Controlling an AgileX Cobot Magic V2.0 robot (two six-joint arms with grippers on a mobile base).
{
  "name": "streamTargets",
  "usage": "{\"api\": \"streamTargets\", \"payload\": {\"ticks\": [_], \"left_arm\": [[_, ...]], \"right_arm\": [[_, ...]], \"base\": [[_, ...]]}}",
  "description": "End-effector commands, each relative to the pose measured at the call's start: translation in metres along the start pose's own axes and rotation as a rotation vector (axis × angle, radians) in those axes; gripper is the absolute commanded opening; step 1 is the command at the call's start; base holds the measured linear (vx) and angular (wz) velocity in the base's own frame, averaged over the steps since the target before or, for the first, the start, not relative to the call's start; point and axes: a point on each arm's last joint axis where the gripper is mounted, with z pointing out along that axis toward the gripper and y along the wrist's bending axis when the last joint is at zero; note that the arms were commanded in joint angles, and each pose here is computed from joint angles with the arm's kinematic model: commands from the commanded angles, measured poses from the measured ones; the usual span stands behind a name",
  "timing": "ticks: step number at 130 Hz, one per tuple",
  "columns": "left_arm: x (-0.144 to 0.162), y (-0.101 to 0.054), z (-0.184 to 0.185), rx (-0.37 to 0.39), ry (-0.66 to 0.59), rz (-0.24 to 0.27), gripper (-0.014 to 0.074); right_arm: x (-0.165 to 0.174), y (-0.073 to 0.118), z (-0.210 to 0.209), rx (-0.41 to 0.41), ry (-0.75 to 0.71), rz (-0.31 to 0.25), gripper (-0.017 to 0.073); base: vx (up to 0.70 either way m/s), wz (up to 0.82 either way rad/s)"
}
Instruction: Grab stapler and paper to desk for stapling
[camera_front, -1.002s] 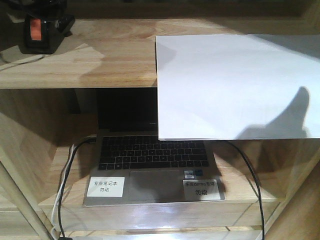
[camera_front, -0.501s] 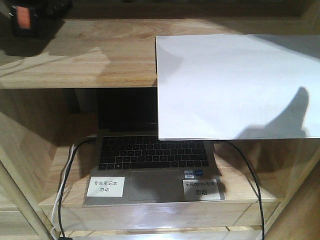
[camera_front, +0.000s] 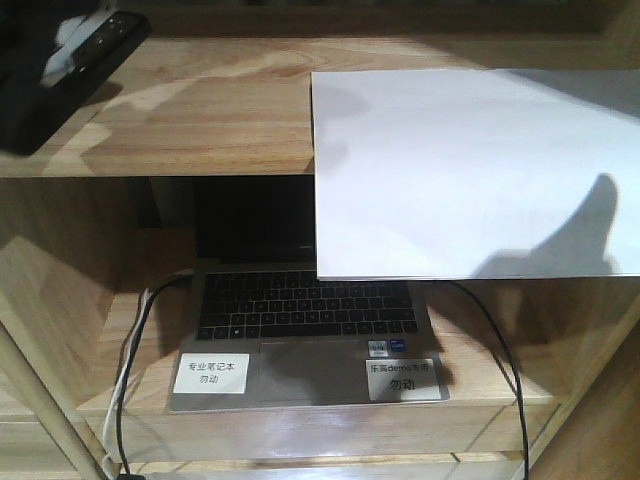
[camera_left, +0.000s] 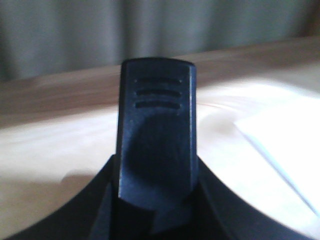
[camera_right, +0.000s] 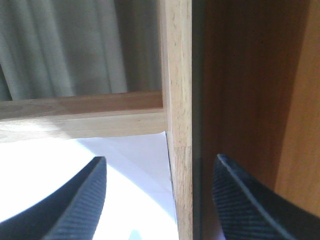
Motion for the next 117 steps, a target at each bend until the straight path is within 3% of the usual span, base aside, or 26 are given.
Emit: {"api": "streamTargets", "payload": {"ticks": [1,19,41,117], "left_arm": [[-0.006,-0.004,-0.034,0.098,-0.177,0.05,-0.0008],[0.017,-0.006,-0.054,0.179,-0.176,0.102,-0.0008],[0.039,-0.006,-0.081,0.251,-0.201,0.102,-0.0008],[0.124,0.018,-0.174,0.262,-0.402,0.101,-0.0008]], "right_arm": [[-0.013,0.0,-0.001,0.009,-0.085,-0.012,0.0433],[-0.013,0.0,-0.001,0.009,-0.085,-0.012,0.0433],[-0.013,0.0,-0.001,0.009,-0.085,-0.012,0.0433],[-0.013,0.0,-0.001,0.009,-0.085,-0.012,0.0433]], "base": [[0.0,0.0],[0.0,0.0],[0.0,0.0],[0.0,0.0]]}}
